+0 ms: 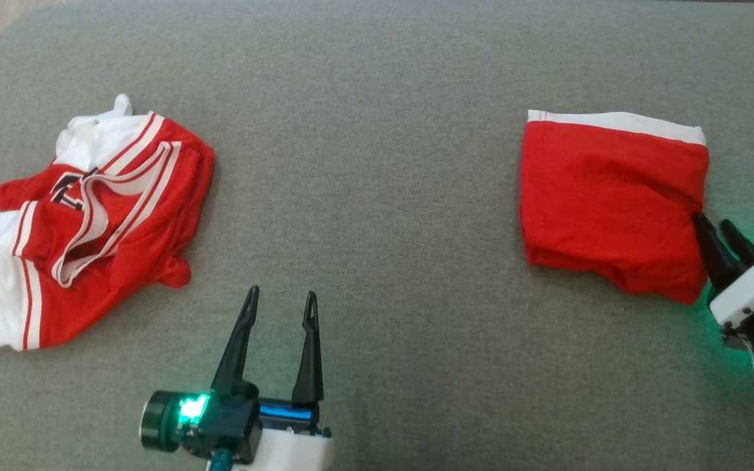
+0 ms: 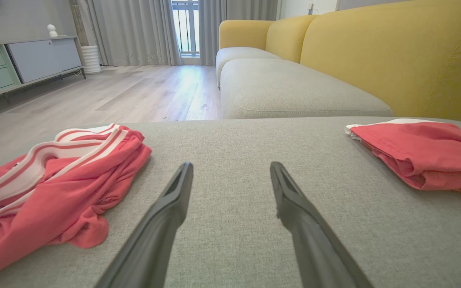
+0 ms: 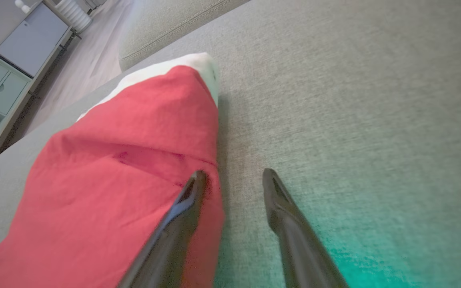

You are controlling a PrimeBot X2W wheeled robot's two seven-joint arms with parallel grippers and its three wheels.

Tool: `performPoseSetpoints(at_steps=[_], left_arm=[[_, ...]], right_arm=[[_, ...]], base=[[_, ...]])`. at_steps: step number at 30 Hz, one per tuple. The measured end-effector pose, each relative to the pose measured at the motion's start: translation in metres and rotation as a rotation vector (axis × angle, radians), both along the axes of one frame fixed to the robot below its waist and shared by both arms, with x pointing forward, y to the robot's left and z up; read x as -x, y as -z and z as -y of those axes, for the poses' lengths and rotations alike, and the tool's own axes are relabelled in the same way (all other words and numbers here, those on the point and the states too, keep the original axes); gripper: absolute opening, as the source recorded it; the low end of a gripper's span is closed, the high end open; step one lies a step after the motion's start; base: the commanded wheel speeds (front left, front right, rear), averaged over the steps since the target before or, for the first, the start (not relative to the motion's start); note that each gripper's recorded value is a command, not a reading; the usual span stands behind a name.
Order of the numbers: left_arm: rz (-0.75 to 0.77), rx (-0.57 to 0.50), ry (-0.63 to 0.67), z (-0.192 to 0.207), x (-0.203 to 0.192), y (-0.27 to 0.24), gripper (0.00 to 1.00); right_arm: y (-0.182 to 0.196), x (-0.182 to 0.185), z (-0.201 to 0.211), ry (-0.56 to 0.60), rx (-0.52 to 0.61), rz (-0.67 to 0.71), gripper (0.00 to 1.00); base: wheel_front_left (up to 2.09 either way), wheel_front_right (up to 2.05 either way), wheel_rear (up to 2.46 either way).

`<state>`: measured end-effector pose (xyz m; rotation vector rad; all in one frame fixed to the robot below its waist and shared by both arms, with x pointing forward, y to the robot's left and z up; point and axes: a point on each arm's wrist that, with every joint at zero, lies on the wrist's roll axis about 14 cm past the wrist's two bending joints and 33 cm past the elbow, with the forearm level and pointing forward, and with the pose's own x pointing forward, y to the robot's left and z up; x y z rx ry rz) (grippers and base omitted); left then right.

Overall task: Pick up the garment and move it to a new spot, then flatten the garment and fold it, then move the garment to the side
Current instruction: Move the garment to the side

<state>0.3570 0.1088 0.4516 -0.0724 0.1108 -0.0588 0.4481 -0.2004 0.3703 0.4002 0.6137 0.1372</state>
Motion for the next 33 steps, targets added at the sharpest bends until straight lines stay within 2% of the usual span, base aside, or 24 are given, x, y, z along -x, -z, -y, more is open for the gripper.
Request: performPoseSetpoints(at_steps=[2, 3, 4, 9, 18, 25, 33], left_arm=[[-0.001, -0.001, -0.001, 0.000, -0.001, 0.000, 1.00], [0.002, -0.002, -0.001, -0.001, -0.003, 0.000, 1.00], [0.004, -0.002, 0.000, 0.000, -0.004, -0.001, 1.00], [0.003, 0.000, 0.007, 0.002, -0.005, 0.000, 1.00], [0.014, 0.006, 0.039, 0.012, -0.015, -0.001, 1.00], [-0.006, 0.013, 0.061, 0.020, -0.023, 0.007, 1.00], [-0.017, 0.022, 0.095, 0.029, -0.041, 0.017, 1.00]], right_arm=[[0.004, 0.000, -0.003, -0.008, -0.003, -0.015, 0.27], [0.005, -0.001, -0.005, -0.012, -0.010, -0.019, 0.03], [0.006, 0.000, -0.008, -0.018, -0.017, -0.022, 0.00], [0.005, 0.001, -0.012, -0.024, -0.039, -0.030, 0.00], [-0.007, -0.003, 0.027, 0.000, 0.055, 0.030, 0.00], [-0.024, -0.014, 0.088, 0.043, 0.210, 0.078, 0.00], [-0.038, -0.022, 0.169, 0.174, 0.373, 0.088, 0.00]], base=[[0.00, 0.00, 0.00], [0.00, 0.00, 0.00], [0.00, 0.00, 0.00], [0.00, 0.00, 0.00], [0.00, 0.00, 0.00], [0.00, 0.00, 0.00], [0.00, 0.00, 0.00]])
